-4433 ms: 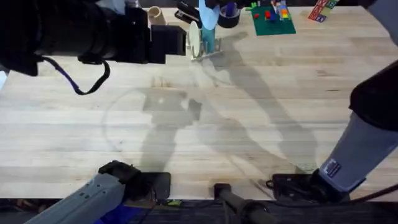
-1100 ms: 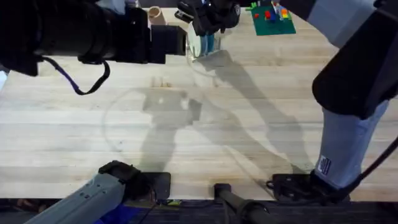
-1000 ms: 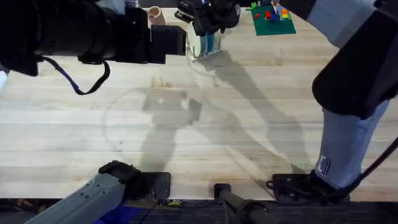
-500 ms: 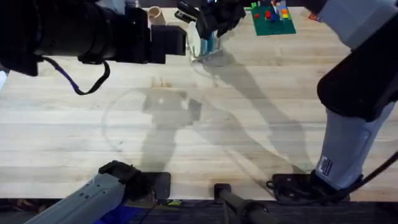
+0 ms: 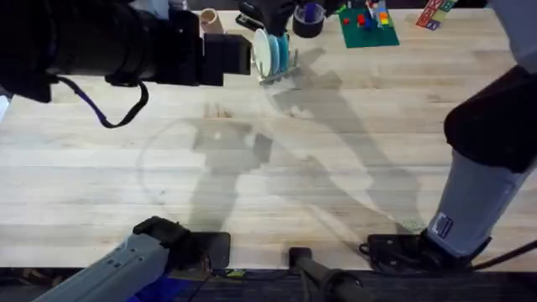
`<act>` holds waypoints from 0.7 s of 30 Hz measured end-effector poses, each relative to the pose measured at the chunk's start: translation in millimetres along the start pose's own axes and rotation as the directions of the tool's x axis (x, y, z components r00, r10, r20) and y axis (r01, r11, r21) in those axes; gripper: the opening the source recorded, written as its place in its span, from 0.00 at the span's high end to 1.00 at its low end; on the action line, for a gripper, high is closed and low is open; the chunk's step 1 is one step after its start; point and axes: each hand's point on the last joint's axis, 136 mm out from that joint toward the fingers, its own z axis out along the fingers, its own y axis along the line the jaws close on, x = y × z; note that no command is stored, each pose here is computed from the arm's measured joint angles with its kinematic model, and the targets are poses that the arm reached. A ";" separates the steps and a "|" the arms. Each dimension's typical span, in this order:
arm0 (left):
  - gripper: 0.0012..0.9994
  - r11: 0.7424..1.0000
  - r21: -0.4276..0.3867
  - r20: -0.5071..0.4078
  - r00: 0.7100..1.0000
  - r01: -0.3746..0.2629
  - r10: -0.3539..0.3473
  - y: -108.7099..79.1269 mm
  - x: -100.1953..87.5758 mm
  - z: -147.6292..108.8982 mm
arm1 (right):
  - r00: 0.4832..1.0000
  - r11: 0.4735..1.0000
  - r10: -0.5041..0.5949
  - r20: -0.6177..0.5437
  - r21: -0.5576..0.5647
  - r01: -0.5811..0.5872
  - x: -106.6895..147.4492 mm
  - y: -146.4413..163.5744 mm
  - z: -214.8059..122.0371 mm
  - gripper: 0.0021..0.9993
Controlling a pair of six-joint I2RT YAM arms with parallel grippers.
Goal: Pick up the plates from the table one by one and place each into a slot on the dish rack.
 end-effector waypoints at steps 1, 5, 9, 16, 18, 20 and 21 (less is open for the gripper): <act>0.00 1.000 0.000 0.000 1.000 0.000 0.000 0.0 0.0 0.0 | 1.000 1.000 -0.003 -0.012 0.006 0.003 3.7 -1.8 -1.9 0.00; 0.00 1.000 0.000 0.000 1.000 0.000 0.000 0.0 0.0 0.0 | 0.999 1.000 -0.003 -0.038 0.018 0.004 12.6 -8.4 -8.5 0.00; 0.00 1.000 0.000 0.000 1.000 0.000 0.000 0.0 0.0 0.0 | 1.000 1.000 0.013 -0.019 0.023 -0.013 17.1 -17.5 -23.4 0.00; 0.00 1.000 0.000 0.000 1.000 0.000 0.000 0.0 0.1 0.0 | 0.999 0.998 0.042 -0.013 0.039 -0.042 55.5 -37.2 -53.7 0.00; 0.00 1.000 0.000 -0.001 1.000 0.000 0.000 0.1 0.3 0.0 | 0.999 0.998 0.047 -0.025 0.045 -0.046 69.2 -41.2 -58.2 0.00; 0.00 1.000 -0.002 -0.008 1.000 -0.001 0.001 0.5 2.1 0.0 | 0.998 0.998 0.047 -0.040 0.047 -0.045 83.2 -42.7 -61.6 0.00; 0.00 1.000 -0.003 -0.014 1.000 -0.001 0.001 0.8 3.5 0.0 | 0.998 0.998 0.046 -0.047 0.047 -0.044 89.6 -43.1 -62.7 0.00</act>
